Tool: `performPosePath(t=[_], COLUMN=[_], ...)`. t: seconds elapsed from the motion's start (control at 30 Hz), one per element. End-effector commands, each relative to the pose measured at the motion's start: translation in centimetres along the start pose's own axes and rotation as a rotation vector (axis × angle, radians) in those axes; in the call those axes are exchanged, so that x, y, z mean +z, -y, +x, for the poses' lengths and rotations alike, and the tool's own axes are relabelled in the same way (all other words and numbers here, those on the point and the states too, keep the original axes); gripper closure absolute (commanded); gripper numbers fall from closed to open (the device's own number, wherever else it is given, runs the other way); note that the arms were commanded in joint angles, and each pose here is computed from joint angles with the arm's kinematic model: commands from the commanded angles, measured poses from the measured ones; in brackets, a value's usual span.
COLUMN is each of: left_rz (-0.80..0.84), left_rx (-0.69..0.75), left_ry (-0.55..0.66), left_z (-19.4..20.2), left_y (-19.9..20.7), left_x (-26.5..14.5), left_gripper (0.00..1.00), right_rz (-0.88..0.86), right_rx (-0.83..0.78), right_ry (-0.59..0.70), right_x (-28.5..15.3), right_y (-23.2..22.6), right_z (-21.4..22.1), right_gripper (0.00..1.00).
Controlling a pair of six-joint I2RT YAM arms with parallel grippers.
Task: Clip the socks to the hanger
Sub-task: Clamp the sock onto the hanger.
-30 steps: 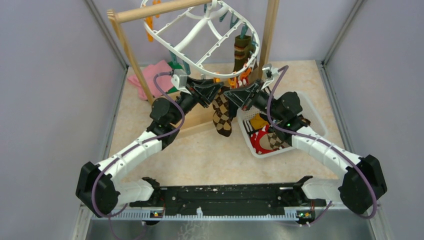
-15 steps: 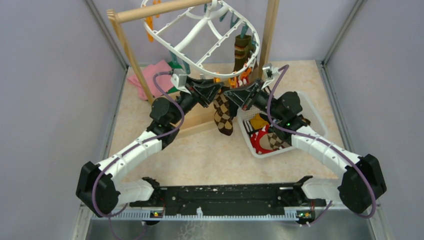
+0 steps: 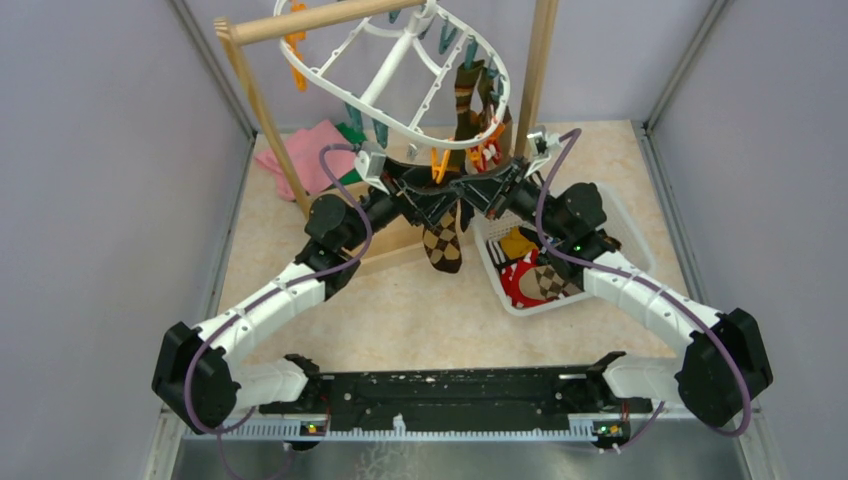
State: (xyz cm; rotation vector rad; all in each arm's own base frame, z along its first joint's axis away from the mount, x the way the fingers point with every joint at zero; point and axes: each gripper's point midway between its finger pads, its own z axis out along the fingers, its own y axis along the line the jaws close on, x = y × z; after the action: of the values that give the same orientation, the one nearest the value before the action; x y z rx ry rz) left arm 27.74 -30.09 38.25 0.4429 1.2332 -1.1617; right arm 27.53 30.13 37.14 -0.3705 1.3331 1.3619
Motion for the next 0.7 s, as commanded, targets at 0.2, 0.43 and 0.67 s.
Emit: performPosePath(t=[0.2, 0.43, 0.67], left_rz=[-0.014, -0.096, -0.150], left_rx=[0.006, 0.040, 0.107], left_ry=[0.012, -0.007, -0.032], left_z=[-1.2, -1.2, -0.4], left_y=[1.2, 0.6, -0.1], left_x=[-2.2, -4.4, -6.5], left_gripper=[0.06, 0.05, 0.06], right_rz=[0.026, 0.061, 0.104], right_rx=[-0.067, -0.099, -0.133], right_ry=[0.063, 0.065, 0.073], right_x=[-0.9, -1.2, -1.8], right_y=[0.1, 1.0, 1.8], right_z=[-2.2, -2.5, -3.0], right_gripper=[1.00, 1.00, 1.00])
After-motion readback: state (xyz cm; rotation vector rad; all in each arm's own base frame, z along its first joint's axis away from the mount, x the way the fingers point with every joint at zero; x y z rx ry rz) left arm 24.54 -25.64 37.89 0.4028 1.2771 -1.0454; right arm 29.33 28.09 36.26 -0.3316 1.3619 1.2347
